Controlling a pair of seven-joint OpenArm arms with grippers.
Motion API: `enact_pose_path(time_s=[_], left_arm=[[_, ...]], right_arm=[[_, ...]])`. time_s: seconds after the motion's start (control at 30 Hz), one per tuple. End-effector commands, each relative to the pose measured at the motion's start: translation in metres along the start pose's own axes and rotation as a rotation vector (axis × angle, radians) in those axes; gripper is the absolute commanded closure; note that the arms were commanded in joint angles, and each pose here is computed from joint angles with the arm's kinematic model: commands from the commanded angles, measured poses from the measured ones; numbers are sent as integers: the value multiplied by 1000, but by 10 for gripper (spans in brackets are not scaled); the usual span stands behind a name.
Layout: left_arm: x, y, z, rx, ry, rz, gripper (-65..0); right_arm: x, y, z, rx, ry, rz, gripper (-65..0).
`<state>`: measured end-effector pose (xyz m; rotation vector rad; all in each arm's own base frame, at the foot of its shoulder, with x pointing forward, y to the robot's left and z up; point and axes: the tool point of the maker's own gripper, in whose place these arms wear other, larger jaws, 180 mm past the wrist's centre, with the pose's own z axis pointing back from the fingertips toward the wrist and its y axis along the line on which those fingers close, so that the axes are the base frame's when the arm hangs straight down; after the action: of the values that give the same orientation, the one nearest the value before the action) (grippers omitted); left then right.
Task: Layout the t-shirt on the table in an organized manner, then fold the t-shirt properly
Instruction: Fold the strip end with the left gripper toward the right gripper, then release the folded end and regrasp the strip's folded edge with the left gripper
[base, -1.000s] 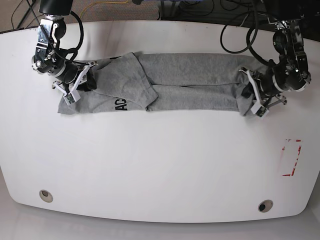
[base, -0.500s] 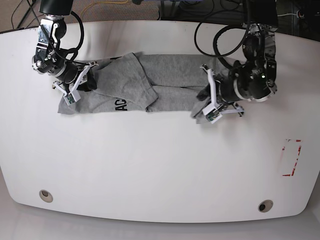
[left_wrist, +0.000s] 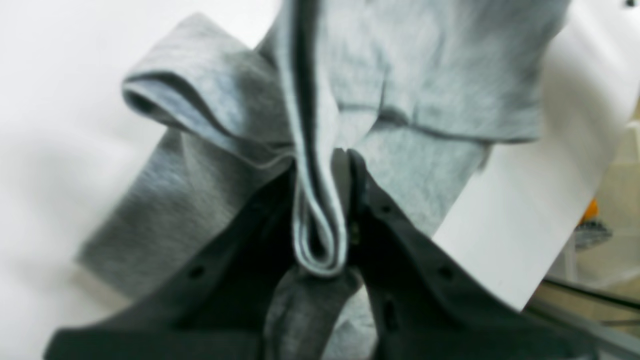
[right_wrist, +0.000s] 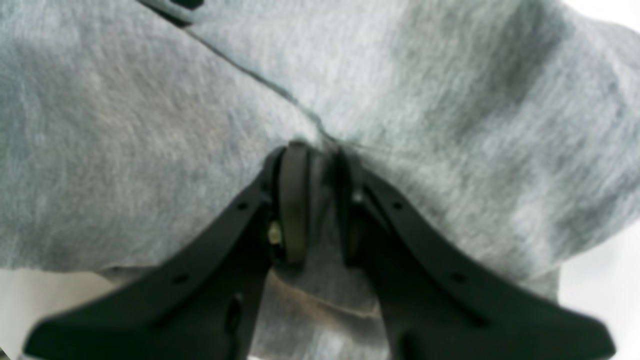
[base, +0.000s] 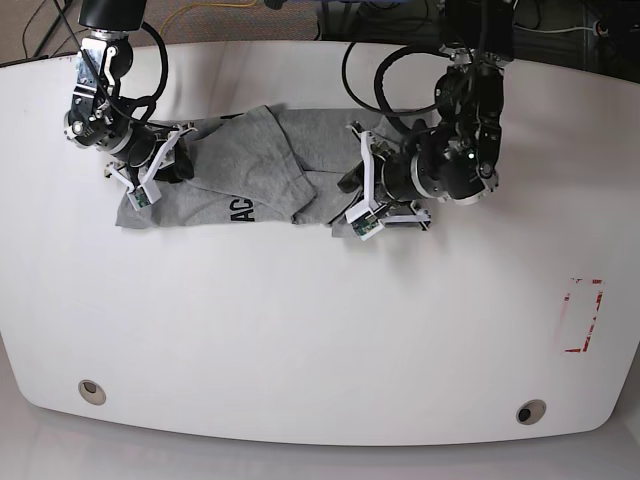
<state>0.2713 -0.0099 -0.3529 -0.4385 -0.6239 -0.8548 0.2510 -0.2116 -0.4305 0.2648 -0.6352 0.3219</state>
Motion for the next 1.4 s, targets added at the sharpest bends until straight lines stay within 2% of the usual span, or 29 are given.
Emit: enact_pose_path(time_s=[0.0,0.27,0.37,0.47,0.5,0.73,0.83,0.9,1.13,1.37], left_arm=[[16,0,2,-1,-51,-14,0],[18,-6,-1,-14,-49,-30,0],[19,-6,-1,-15,-52,-30,-25],[28,-8,-2,-19,-75,-28,-81],[33,-9,-2,-21,-87,-28,-119],[46,-18,-3,-40,-120,-23,-283],[47,-21,-4,-47,-102,-22,-350],[51,-21,1,-32,-91,-36,-372],[59,-6,26,53,-93,-70,-372],[19,50,53,195,-32,13,-372]], right_arm=[[-23,-5,1,-27,111,20,-101],[-24,-5,1,-27,112,20,-101],[-24,-5,1,-27,112,20,-101],[-24,-5,1,-27,112,20,-101],[-24,-5,1,-27,112,20,-101],[-24,-4,1,-26,114,21,-101],[-27,-4,2,-26,128,21,-101],[-27,-4,2,-26,135,22,-101],[-26,-5,2,-27,133,23,-101],[-26,-5,2,-27,133,23,-101]])
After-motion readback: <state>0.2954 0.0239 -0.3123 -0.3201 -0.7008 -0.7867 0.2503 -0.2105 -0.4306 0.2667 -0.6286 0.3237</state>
